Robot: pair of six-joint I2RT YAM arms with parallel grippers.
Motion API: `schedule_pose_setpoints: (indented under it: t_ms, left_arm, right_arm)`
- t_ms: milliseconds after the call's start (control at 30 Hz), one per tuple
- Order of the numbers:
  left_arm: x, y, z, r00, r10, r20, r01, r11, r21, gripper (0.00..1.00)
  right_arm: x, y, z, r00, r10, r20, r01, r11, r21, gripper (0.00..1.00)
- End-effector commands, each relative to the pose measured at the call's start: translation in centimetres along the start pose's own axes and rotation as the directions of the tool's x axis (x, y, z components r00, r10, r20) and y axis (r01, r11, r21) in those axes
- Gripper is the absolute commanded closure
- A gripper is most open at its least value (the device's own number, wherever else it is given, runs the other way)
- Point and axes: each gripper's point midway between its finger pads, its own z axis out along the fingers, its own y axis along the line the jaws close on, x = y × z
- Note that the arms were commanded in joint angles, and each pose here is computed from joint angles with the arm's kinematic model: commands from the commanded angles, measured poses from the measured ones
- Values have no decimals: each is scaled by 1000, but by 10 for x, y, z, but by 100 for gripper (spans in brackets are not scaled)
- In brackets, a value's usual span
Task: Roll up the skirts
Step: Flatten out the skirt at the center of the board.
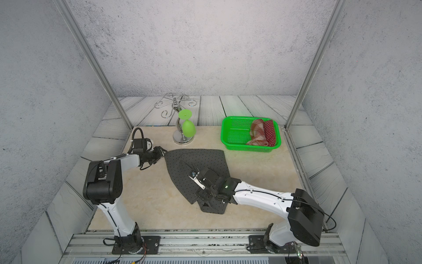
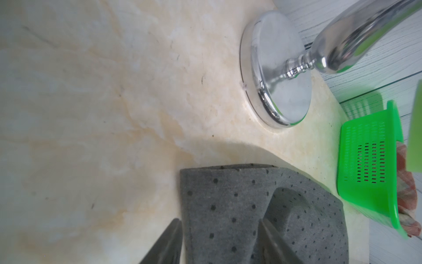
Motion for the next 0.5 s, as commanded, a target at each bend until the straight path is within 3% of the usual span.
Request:
schedule_pose_setpoints:
  t_ms: [0,333,467]
  left_arm:
    - [8,4,12,1000,-14,-25,14,1000,-8,49]
    - [20,5,32,999,0,-39,0,1000,-8,53]
    - [28,7,42,999,11,-52,-12,1000,-13,77]
  right_arm:
    - [-3,-1,-1,1000,-13,1,13,1000,22,16]
    - [-5,8,-5,999,-43,2,43,999,18,16]
    - [0,20,3,997,-73,-31,73,997,10,16]
